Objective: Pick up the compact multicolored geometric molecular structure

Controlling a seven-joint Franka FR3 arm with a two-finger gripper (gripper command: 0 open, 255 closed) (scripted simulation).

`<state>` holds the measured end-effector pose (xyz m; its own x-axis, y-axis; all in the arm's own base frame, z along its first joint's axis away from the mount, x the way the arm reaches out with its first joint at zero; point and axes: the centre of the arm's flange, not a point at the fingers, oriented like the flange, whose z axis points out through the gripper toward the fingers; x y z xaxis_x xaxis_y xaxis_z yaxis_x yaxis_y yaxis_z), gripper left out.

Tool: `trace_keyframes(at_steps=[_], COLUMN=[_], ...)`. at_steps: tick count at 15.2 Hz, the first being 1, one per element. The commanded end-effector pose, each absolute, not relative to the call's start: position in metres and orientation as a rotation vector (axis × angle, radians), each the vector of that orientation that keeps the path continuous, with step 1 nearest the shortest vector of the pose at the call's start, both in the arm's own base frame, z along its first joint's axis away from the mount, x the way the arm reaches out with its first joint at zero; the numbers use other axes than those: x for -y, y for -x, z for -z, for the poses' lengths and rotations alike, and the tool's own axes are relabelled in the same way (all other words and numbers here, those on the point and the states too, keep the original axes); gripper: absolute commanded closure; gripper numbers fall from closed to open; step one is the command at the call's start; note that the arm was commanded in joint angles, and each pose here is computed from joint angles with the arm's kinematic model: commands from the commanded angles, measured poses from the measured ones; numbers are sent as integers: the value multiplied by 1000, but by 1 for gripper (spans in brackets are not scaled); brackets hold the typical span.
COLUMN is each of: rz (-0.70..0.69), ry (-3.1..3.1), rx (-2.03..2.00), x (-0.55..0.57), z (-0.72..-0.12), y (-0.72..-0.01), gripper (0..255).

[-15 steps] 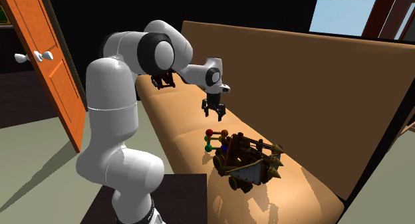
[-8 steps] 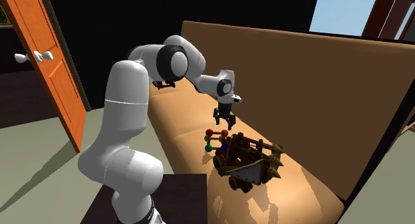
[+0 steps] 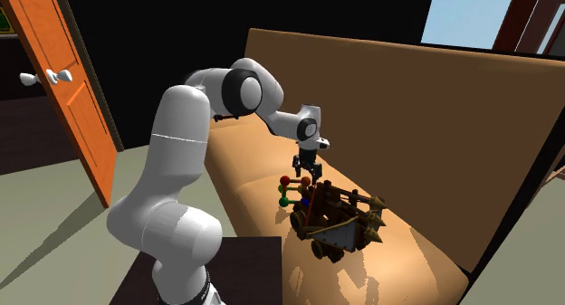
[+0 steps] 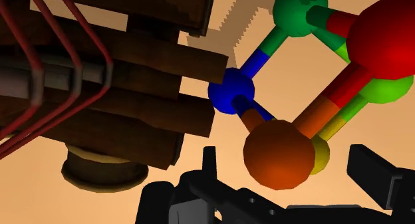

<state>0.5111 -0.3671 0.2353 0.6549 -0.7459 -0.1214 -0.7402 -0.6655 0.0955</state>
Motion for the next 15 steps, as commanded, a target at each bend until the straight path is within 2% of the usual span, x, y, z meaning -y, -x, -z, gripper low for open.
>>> trace_keyframes(at_steps=[1,2,3,15], rz=[233,233,233,233], ry=[-2823,-2823,-2823,-2823], rx=[1268,1268,1268,1268], x=[368,368,368,368], z=[-226,-226,-226,-242], y=[-509,-509,-509,-509], gripper=[0,0,255,255])
